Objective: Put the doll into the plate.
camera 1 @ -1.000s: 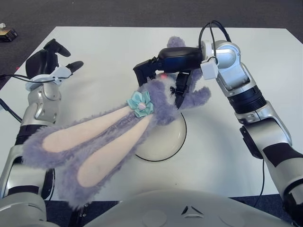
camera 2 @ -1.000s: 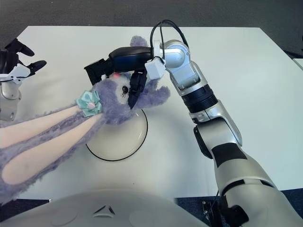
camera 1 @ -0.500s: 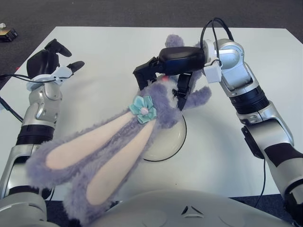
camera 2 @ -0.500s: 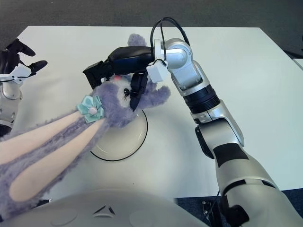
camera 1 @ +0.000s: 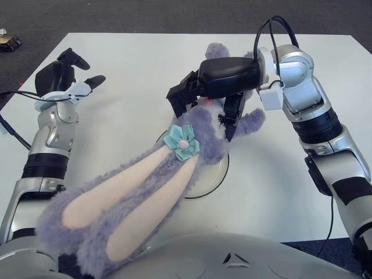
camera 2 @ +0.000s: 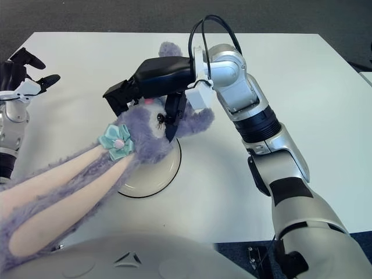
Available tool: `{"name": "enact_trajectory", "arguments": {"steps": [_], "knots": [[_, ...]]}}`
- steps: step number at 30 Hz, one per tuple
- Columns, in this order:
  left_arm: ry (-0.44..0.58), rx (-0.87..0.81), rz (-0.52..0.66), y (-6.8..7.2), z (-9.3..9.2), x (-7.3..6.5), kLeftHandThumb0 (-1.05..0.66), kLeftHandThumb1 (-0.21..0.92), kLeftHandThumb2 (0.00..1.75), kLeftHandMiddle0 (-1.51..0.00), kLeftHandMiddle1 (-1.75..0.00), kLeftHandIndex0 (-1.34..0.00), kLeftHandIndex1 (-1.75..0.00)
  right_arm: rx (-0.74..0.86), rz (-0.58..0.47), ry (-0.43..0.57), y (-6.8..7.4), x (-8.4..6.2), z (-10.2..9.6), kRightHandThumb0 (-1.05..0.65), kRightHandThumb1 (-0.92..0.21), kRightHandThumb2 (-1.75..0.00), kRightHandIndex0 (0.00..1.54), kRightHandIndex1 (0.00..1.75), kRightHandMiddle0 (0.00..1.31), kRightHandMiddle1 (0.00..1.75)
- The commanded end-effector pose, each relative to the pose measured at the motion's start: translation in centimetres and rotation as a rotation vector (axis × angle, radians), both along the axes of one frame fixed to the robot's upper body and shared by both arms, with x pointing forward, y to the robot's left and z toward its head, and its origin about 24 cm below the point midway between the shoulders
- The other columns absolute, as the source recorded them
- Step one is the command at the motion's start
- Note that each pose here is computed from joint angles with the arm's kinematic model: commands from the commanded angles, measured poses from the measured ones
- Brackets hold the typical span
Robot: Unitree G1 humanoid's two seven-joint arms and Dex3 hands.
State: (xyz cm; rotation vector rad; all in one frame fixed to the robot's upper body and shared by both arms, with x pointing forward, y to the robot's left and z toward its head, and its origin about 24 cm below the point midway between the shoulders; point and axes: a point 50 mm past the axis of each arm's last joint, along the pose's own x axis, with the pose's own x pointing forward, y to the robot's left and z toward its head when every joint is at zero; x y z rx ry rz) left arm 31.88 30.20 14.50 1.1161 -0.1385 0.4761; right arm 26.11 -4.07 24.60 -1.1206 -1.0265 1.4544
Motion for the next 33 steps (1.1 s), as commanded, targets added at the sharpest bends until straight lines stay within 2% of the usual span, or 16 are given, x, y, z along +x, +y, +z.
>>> {"name": "enact_trajectory", "arguments": {"steps": [1,3,4,5,6,7,8,9,10,11,14,17,20,22,33], "knots": [[-0.003,0.01,-0.008,-0.3,0.3,0.2,-0.37,0.92,0.21,-0.68,-1.53,-0.53,-1.4,0.063,0.021,0.051,-0.1,0.2,-0.5,-0.01,-0.92,-0.27,0.52,1.2,0.34,1.59],[-0.002,0.01,-0.008,-0.4,0.3,0.3,-0.37,0.92,0.21,-0.68,-1.53,-0.53,-1.4,0.081,0.02,0.069,-0.2,0.3,-0.7,-0.01,-0.92,-0.29,0.5,1.22,0.34,1.61],[-0.002,0.01,-0.009,-0.4,0.3,0.3,-0.37,0.92,0.21,-0.68,-1.53,-0.53,-1.4,0.082,0.017,0.069,-0.3,0.4,-0.8,-0.13,-0.92,-0.31,0.48,0.99,0.35,1.59],[-0.002,0.01,-0.009,-0.4,0.3,0.3,-0.37,0.92,0.21,-0.68,-1.53,-0.53,-1.4,0.082,0.015,0.069,-0.3,0.4,-0.8,-0.18,-0.92,-0.33,0.48,0.85,0.34,1.59],[-0.002,0.01,-0.009,-0.4,0.3,0.3,-0.37,0.92,0.21,-0.68,-1.53,-0.53,-1.4,0.082,0.014,0.069,-0.3,0.5,-0.8,-0.24,-0.92,-0.35,0.5,0.59,0.34,1.59],[-0.002,0.01,-0.01,-0.5,0.3,0.3,-0.37,0.92,0.21,-0.68,-1.53,-0.53,-1.4,0.071,0.003,0.079,-0.4,0.5,-0.8,-0.28,-0.92,-0.36,0.51,0.42,0.33,1.6],[-0.002,0.01,-0.01,-0.5,0.3,0.3,-0.37,0.92,0.21,-0.68,-1.53,-0.53,-1.4,0.063,-0.006,0.086,-0.4,0.6,-0.8,-0.33,-0.92,-0.34,0.47,0.35,0.28,1.43],[-0.002,0.01,-0.011,-0.5,0.3,0.3,-0.37,0.92,0.21,-0.68,-1.53,-0.53,-1.4,0.058,-0.012,0.091,-0.4,0.6,-0.8,-0.4,-0.92,-0.32,0.4,0.23,0.24,1.1],[-0.001,0.009,-0.012,-0.5,0.3,0.4,-0.37,0.92,0.21,-0.68,-1.53,-0.53,-1.4,0.047,-0.028,0.13,-0.5,0.8,-0.7,-0.45,-0.92,-0.31,0.36,0.15,0.24,0.85],[-0.001,0.009,-0.013,-0.6,0.2,0.4,-0.37,0.92,0.21,-0.68,-1.53,-0.53,-1.4,0.041,-0.038,0.159,-0.5,0.8,-0.6,-0.48,-0.92,-0.29,0.24,0.09,0.19,0.61],[-0.001,0.008,-0.015,-0.7,0.2,0.4,-0.37,0.92,0.21,-0.68,-1.53,-0.53,-1.4,0.033,-0.057,0.248,-0.6,1.0,-0.4,-0.5,-0.92,-0.27,0.08,0.03,0.13,0.29],[-0.001,0.008,-0.015,-0.7,0.2,0.5,-0.37,0.92,0.21,-0.68,-1.53,-0.53,-1.4,0.029,-0.061,0.264,-0.6,0.9,-0.4,-0.51,-0.92,-0.26,0.03,0.01,0.11,0.18],[-0.001,0.007,-0.023,-1.0,0.2,0.6,-0.37,0.92,0.21,-0.68,-1.53,-0.53,-1.4,0.025,-0.07,0.365,-0.5,1.3,-0.2,-0.49,-0.92,-0.25,0.01,0.0,0.09,0.13],[-0.002,0.006,-0.029,-1.2,0.2,0.7,-0.37,0.92,0.21,-0.68,-1.53,-0.53,-1.4,0.02,-0.071,0.393,-0.4,1.4,-0.1,-0.47,-0.92,-0.25,0.0,0.0,0.08,0.11],[-0.007,0.003,-0.042,-1.8,0.3,0.8,-0.37,0.92,0.21,-0.67,-1.53,-0.53,-1.4,0.012,-0.087,0.37,-0.3,1.5,0.1,-0.44,-0.92,-0.24,0.0,0.0,0.07,0.08]]}}
